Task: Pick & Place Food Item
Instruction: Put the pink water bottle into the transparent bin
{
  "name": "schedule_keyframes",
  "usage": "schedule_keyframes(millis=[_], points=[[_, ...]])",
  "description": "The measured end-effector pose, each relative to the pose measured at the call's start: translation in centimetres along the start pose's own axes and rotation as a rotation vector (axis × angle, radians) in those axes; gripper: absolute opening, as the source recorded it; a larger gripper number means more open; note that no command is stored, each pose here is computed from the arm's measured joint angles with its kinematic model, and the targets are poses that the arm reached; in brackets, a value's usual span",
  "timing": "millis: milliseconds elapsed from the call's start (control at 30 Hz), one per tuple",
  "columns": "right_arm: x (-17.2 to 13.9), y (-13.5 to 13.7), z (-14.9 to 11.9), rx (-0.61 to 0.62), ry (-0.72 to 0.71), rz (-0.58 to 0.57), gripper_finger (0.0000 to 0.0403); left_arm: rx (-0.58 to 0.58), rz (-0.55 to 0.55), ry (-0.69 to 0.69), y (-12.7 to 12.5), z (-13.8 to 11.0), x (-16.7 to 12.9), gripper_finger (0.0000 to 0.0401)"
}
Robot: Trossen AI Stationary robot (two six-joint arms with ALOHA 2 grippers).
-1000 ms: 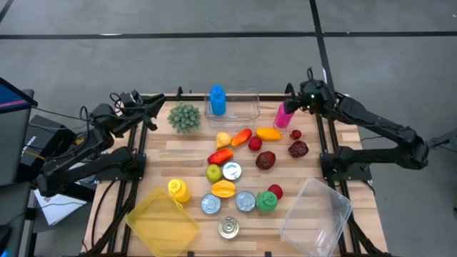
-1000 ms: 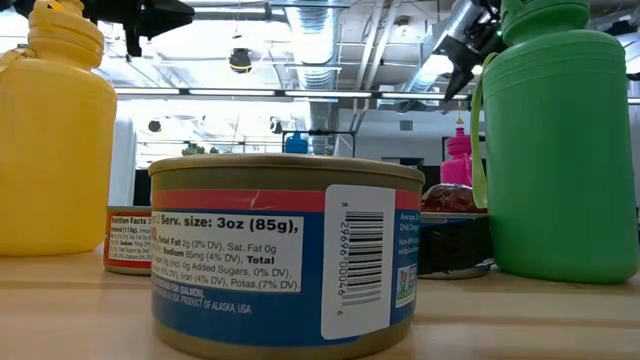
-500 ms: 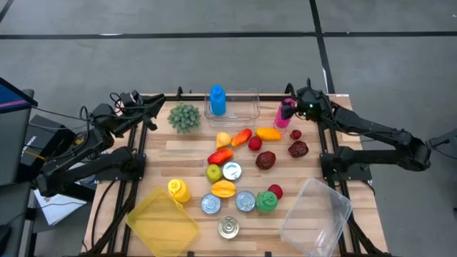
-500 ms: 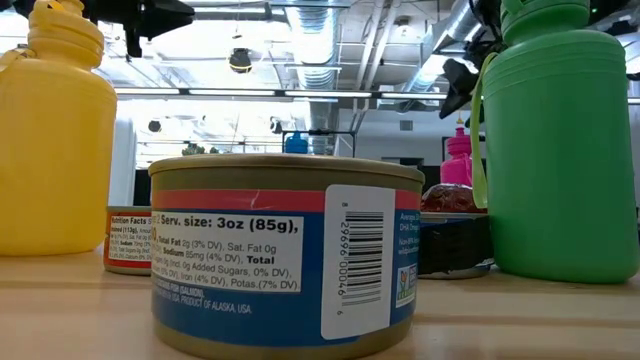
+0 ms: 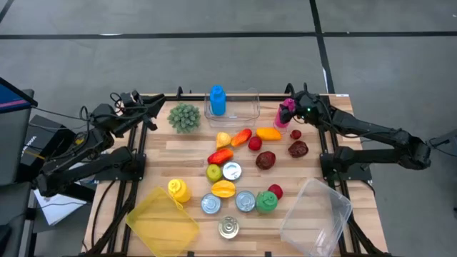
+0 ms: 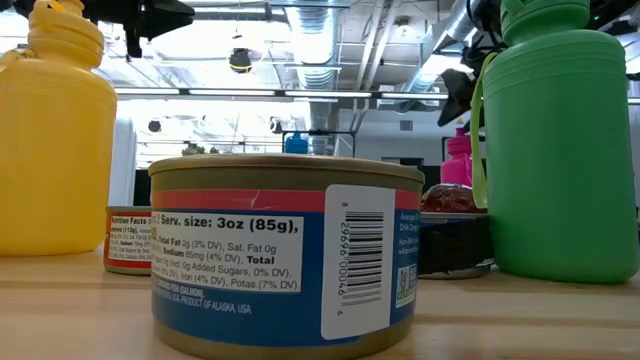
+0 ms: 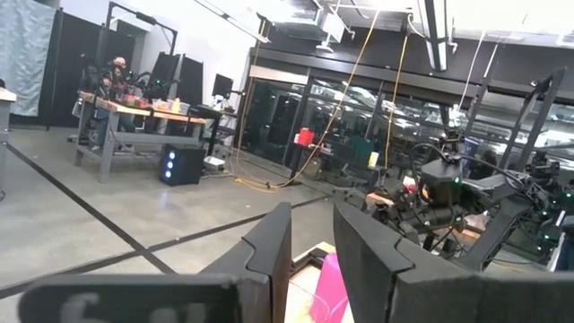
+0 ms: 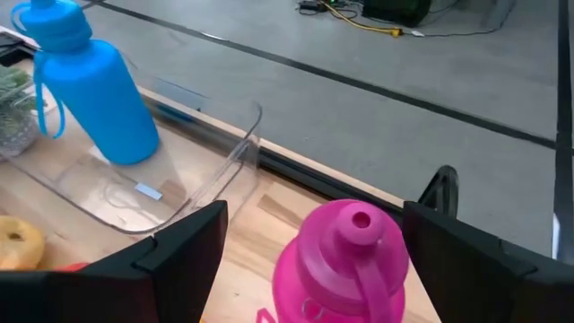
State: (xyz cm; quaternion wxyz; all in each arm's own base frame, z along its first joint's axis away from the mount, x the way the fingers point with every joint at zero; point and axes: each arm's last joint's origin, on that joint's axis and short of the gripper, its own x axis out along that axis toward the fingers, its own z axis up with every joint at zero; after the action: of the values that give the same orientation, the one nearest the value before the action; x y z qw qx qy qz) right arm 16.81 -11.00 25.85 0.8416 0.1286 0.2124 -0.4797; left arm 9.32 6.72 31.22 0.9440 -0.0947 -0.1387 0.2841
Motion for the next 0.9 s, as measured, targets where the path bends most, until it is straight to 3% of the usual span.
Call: schedule_keyframes(millis=[500,733,900], points=[[0.7,0.0,-1.3,0.017,-0.025,0.008,0.0311,0.002,0.001,0.001,0.0,0.0,0.0,0.0076],[0.7,0.0,-1.3,0.013,-0.025,0.008,0.0262,0.002,0.001,0.001,0.0,0.0,0.0,0.0076],[0.7,-0.1,-1.4,0.016,-0.016,0.002,0.0195,0.002,0.001,0.003,0.0,0.0,0.0,0.0076]])
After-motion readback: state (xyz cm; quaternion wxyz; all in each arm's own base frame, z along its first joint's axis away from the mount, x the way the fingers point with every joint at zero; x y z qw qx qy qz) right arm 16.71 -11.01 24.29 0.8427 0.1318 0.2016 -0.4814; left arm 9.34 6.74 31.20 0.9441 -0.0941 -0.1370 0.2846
